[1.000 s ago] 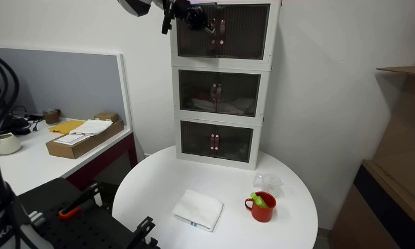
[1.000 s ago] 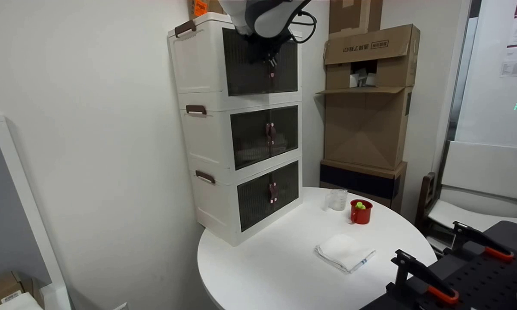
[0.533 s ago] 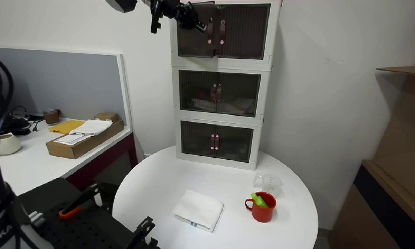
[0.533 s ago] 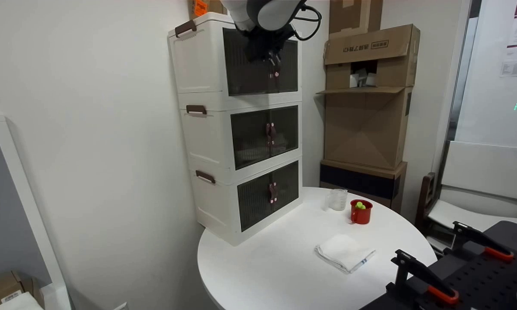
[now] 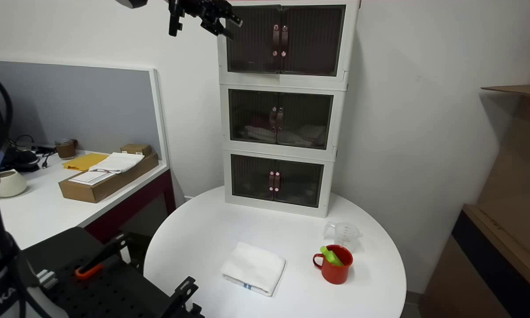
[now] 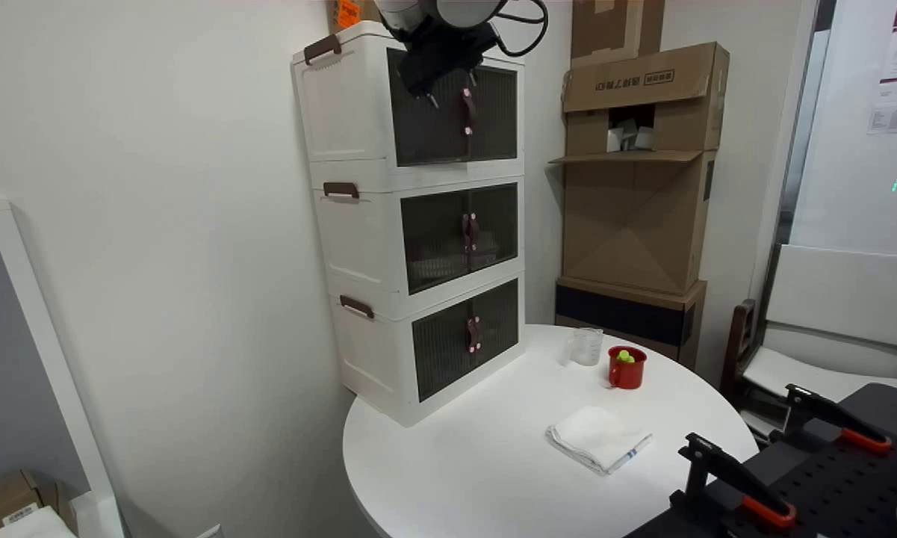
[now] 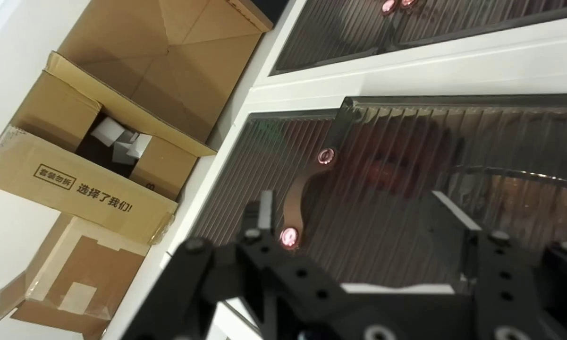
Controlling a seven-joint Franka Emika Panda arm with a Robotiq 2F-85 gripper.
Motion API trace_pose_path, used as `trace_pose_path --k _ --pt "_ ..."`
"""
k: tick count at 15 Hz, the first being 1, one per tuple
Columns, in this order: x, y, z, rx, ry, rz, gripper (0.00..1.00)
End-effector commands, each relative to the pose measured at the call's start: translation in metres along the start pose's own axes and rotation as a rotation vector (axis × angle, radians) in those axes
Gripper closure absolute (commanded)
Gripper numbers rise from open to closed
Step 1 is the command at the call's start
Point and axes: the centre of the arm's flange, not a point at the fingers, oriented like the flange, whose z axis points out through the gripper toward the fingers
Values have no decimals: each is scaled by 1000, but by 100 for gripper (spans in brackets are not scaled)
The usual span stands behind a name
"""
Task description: Open the doors to the compartment
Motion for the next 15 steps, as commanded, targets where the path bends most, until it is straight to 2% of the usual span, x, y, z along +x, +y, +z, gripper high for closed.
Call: trace_pose_path --k 1,2,5,7,8,9,12,14,15 --pt "3 23 -27 52 -62 -80 0" --pt "8 32 -33 133 -73 -92 0" --pt "24 50 -42 295 -92 -145 0" --pt "39 66 -41 339 -72 -187 0" --pt "43 73 -37 339 -43 -213 0" --pt "49 83 -28 295 30 -261 0" --pt "61 108 -2 245 140 -381 0" --pt "71 123 16 266 170 -411 0" --pt "80 129 24 298 134 -357 0"
